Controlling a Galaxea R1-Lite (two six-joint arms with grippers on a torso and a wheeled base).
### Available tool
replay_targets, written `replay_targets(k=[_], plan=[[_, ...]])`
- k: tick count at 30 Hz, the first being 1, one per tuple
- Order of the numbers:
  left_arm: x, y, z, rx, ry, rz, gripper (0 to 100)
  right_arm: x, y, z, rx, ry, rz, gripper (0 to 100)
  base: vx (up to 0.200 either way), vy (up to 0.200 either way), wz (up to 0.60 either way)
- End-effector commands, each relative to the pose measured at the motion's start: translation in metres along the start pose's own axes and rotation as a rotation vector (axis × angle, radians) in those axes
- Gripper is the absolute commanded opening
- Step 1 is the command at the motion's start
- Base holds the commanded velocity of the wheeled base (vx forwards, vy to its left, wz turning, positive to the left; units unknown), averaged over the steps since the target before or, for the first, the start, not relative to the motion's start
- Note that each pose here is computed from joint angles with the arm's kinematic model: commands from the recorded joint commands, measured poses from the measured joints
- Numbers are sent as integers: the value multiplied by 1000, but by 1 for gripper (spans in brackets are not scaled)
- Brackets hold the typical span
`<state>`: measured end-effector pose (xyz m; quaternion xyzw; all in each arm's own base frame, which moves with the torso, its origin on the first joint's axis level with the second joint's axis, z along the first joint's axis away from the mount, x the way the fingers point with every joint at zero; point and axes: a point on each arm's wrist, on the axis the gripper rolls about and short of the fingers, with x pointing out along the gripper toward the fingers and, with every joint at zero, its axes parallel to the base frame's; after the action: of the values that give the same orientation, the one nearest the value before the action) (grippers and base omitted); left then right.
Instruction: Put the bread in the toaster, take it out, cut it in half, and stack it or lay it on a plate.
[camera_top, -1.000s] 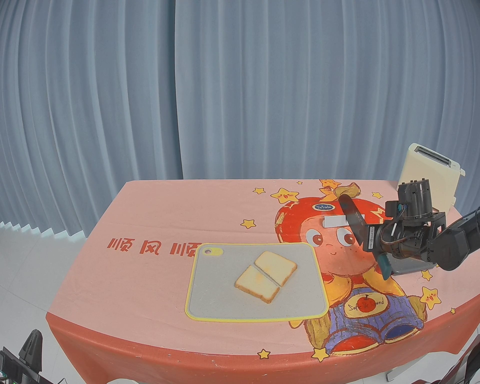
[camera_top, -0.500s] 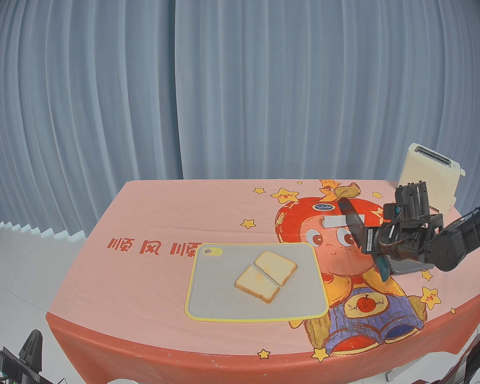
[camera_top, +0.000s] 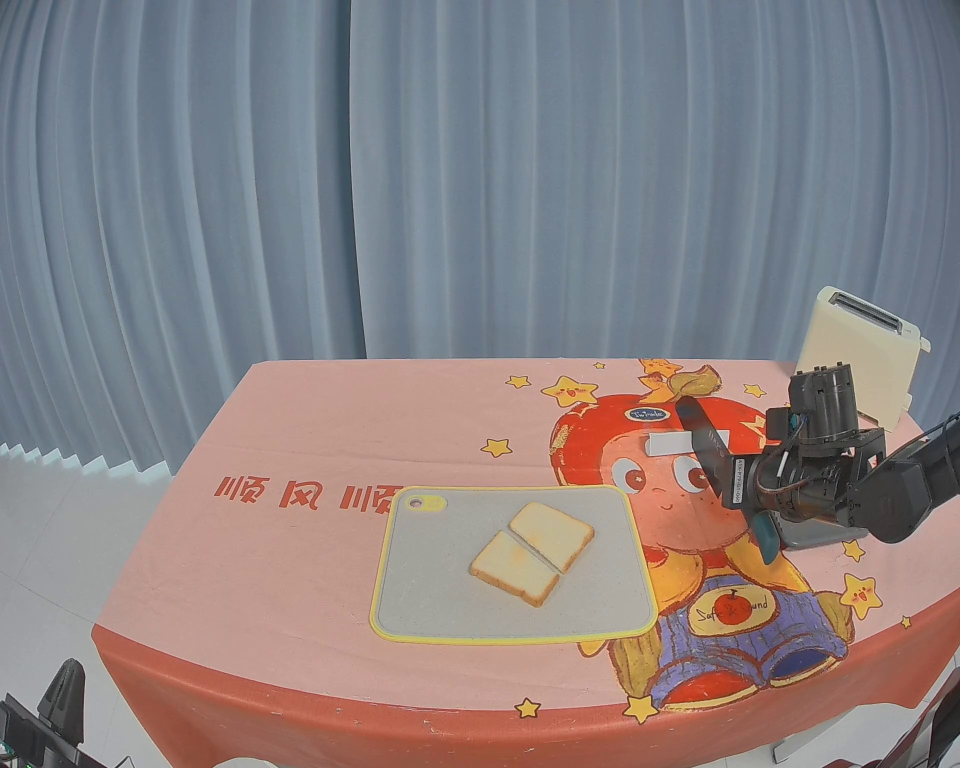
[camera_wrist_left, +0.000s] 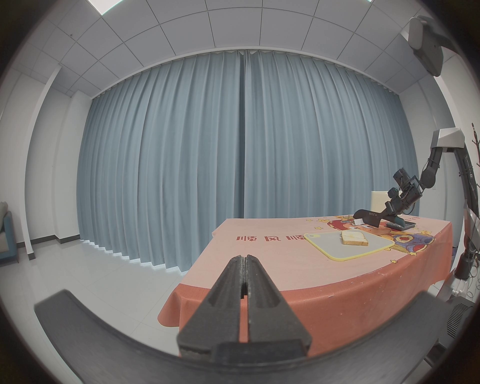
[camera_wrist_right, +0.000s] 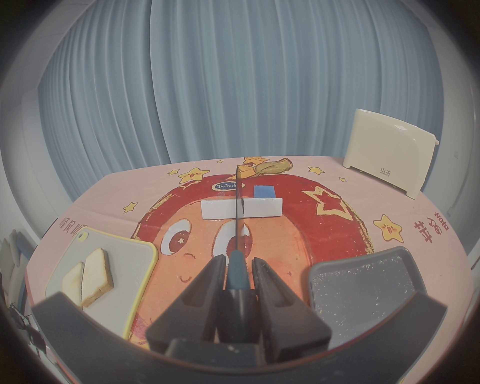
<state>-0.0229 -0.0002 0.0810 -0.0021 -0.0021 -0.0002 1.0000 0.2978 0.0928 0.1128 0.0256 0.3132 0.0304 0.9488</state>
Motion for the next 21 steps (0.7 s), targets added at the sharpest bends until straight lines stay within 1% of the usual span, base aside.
replay_targets(k=[1,7,8,11,21], plan=[[1,0,-5,0,7,0,0,0,1,0,-2,0,0,0,0,0,0],[1,0,-5,0,7,0,0,0,1,-1,-3,1,1,0,0,0,0],[1,0,-5,0,7,0,0,0,1,0,-2,0,0,100,0,0,0],[1,0,-5,0,7,2,0,-1,1,3,10,-14,3,100,0,0,0],[1,0,-5,0,7,0,0,-5,1,5,13,-28,5,100,0,0,0]])
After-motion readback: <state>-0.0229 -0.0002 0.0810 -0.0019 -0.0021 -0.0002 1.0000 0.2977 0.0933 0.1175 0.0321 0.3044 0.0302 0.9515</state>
